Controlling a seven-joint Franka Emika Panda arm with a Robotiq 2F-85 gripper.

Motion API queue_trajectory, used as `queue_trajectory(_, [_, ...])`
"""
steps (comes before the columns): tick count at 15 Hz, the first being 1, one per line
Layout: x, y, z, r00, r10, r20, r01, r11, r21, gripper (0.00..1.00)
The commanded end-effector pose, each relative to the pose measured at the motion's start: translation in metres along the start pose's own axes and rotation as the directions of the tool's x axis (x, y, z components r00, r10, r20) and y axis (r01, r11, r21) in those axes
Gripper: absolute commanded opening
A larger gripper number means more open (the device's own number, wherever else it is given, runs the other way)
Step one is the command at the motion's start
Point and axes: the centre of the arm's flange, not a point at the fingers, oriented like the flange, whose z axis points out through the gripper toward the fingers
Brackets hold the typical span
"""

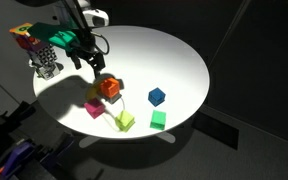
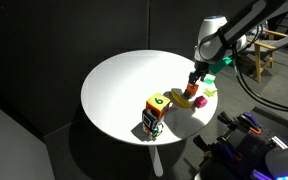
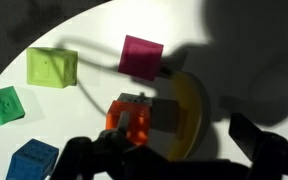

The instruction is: Put the orange block on the grey block

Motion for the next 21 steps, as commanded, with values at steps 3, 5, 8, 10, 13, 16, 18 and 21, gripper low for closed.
queue_trajectory(3, [-0.025,-0.02,-0.02,0.993,0.122,-0.004,-0.122,0.992,-0.04,1.0])
queue_trajectory(5, [-0.031,-0.027,-0.023,0.991,0.133,-0.002,-0.133,0.99,-0.049,1.0])
queue_trajectory(8, [-0.041,-0.037,-0.028,0.992,0.124,0.028,-0.122,0.991,-0.049,1.0])
queue_trajectory(10, [-0.047,-0.042,-0.032,0.993,0.102,0.061,-0.099,0.994,-0.044,1.0])
queue_trajectory(13, [-0.055,-0.047,-0.041,0.994,0.069,0.088,-0.065,0.997,-0.038,1.0])
queue_trajectory(16, [-0.058,-0.05,-0.045,0.994,0.039,0.099,-0.035,0.998,-0.045,1.0])
queue_trajectory(18, [-0.048,-0.049,-0.035,0.993,0.063,0.095,-0.059,0.997,-0.04,1.0])
queue_trajectory(21, [-0.05,-0.05,-0.036,0.994,0.057,0.097,-0.054,0.998,-0.04,1.0])
